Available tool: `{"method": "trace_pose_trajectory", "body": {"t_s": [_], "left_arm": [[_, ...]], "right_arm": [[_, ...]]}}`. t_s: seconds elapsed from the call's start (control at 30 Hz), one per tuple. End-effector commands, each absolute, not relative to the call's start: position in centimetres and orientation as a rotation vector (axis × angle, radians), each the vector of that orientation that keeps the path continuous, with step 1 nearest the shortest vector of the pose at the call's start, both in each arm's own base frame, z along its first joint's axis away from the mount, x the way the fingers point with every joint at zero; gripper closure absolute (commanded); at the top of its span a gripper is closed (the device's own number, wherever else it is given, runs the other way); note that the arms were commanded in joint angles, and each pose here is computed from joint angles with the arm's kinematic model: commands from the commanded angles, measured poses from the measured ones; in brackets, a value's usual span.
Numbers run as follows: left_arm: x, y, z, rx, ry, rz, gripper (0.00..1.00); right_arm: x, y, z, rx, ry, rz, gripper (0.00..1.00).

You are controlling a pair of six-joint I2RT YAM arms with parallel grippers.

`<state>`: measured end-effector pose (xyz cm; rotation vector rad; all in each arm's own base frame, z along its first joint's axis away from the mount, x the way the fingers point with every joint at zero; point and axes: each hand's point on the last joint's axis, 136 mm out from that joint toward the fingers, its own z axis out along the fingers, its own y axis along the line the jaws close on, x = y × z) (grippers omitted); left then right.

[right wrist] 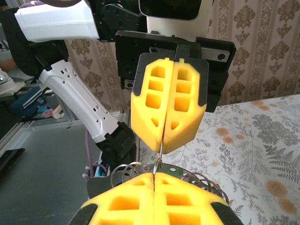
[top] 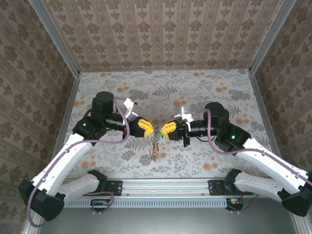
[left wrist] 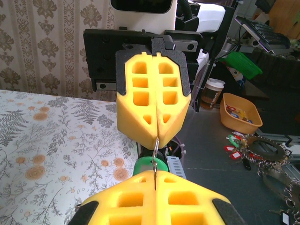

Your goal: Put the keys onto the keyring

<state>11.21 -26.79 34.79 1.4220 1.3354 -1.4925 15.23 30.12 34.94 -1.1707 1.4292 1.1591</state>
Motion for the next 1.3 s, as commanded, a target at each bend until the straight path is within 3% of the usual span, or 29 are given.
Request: {"method": "trace_pose_trajectory", "body": {"t_s": [0.0,1.27], "left_arm": [[10.15,-26.45,36.29,1.457,1.244,-1.475,1.0],[10.05,-26.43,36.42,1.46,1.236,-1.473,1.0]], "right_arm": [[14.55,30.21,35.03,-1.189,1.416,1.19,1.0],[14.2,30.01,35.13,-1.181,1.422,1.192,1.0]]}}
